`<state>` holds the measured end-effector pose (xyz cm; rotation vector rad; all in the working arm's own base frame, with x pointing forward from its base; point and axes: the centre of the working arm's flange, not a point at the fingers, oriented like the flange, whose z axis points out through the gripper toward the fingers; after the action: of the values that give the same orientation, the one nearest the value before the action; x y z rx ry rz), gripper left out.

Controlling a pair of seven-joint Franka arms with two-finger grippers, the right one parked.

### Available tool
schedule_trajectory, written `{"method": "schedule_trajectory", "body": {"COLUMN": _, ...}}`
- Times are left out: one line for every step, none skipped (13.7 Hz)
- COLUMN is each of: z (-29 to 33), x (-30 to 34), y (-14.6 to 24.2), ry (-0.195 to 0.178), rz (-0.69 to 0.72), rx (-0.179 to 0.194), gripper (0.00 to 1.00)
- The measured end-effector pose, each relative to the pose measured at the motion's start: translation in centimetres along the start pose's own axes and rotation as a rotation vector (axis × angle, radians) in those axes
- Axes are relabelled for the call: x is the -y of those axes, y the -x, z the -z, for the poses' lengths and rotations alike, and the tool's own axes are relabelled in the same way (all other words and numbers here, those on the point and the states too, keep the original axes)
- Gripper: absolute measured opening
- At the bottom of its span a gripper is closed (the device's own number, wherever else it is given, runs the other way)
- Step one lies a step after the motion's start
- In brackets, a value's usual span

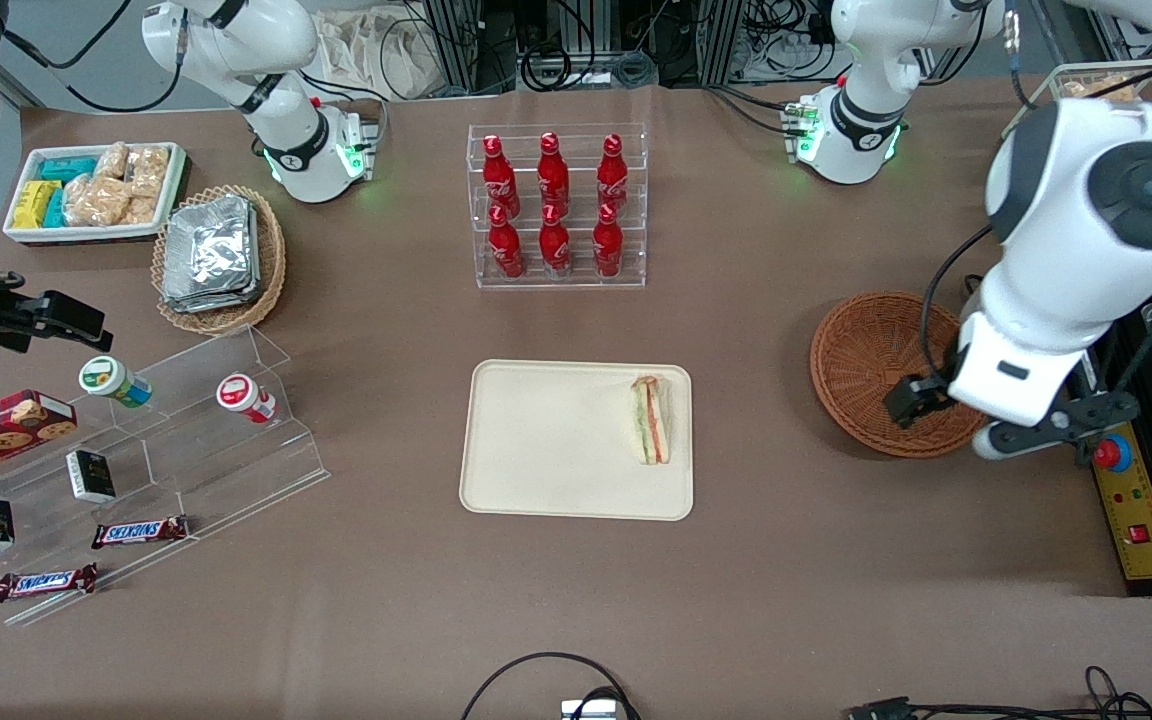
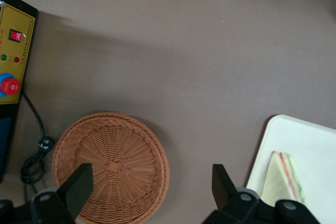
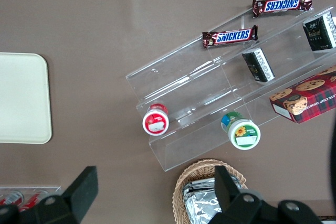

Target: Place sandwich from basket to tray

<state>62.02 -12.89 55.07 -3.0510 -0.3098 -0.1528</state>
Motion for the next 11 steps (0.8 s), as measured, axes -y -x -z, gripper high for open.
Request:
{"method": "schedule_trajectory", "body": {"z": 0.6, "x": 1.2, "y": 0.3, "ry": 0.007, "rz": -0.041, "rx": 0.005, "gripper": 1.0}}
{"method": "schedule_trajectory", "body": {"z": 1.2, "x": 2.1, "y": 0.6, "ry": 0.009, "rz": -0.087, "rx": 0.008, "gripper": 1.0}}
{"method": "schedule_trajectory", "body": {"z": 1.9, "x": 2.9, "y": 1.0, "ry": 0.007, "rz": -0.132, "rx": 0.004, "gripper": 1.0}}
{"method": "schedule_trajectory", "body": {"z": 2.8, "x": 3.4, "y": 1.5, "ry": 0.005, "rz": -0.176, "rx": -0.006, "gripper": 1.0}}
{"method": "schedule_trajectory", "body": {"z": 3.7, "x": 3.8, "y": 1.9, "ry": 0.005, "rz": -0.212, "rx": -0.013, "gripper": 1.0}}
{"method": "schedule_trajectory", "body": {"z": 4.6, "x": 4.3, "y": 2.5, "ry": 0.01, "rz": -0.239, "rx": -0.01, "gripper": 1.0}}
{"method": "schedule_trajectory", "body": {"z": 5.5, "x": 4.9, "y": 3.0, "ry": 0.022, "rz": -0.257, "rx": -0.003, "gripper": 1.0}}
{"method": "schedule_trajectory", "body": {"z": 6.2, "x": 6.1, "y": 3.2, "ry": 0.037, "rz": -0.279, "rx": 0.001, "gripper": 1.0}}
{"method": "schedule_trajectory", "body": {"z": 6.9, "x": 7.4, "y": 3.5, "ry": 0.045, "rz": -0.31, "rx": 0.01, "gripper": 1.0}}
{"method": "schedule_trajectory", "body": {"z": 7.4, "x": 8.5, "y": 3.8, "ry": 0.047, "rz": -0.339, "rx": 0.019, "gripper": 1.0}}
{"method": "schedule_trajectory", "body": {"z": 8.0, "x": 9.2, "y": 4.2, "ry": 0.045, "rz": -0.352, "rx": 0.027, "gripper": 1.0}}
